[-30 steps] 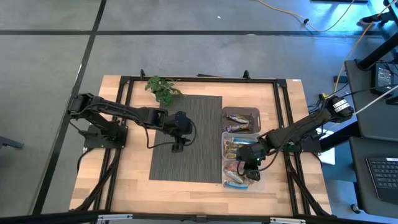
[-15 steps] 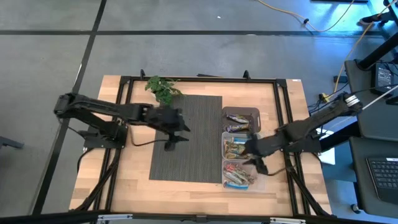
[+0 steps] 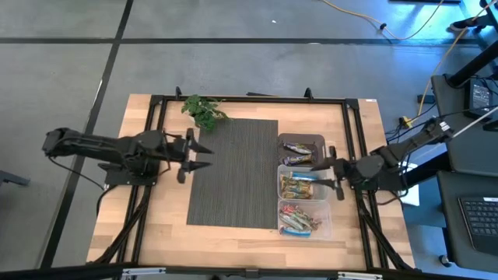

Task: Pick and place Granola Bars by type
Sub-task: Return to Home Position

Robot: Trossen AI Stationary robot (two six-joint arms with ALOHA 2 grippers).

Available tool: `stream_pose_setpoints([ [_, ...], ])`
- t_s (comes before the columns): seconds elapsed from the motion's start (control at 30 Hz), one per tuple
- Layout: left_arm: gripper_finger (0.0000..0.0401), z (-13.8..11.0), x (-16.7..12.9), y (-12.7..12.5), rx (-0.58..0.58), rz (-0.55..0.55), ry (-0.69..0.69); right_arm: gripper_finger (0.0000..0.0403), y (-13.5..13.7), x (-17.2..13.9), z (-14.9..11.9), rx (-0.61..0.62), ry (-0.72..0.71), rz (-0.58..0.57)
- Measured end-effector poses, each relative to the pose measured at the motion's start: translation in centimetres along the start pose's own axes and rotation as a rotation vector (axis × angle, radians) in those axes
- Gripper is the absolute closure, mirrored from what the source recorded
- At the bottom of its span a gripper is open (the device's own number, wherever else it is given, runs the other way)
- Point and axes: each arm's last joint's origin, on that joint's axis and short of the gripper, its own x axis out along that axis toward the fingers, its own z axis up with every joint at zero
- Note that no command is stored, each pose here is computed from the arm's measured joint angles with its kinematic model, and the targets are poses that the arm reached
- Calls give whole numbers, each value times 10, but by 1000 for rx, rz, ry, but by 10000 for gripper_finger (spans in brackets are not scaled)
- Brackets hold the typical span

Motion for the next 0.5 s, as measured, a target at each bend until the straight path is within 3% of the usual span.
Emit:
stream_pose_setpoints([
  [0.23, 209, -29, -25, 8, -14, 65, -72, 212, -11, -21, -9, -19, -147, 16],
  [0.5, 209, -52, -40, 19, -68, 141, -151, 212, -21, -34, -26, 16, -278, -46],
])
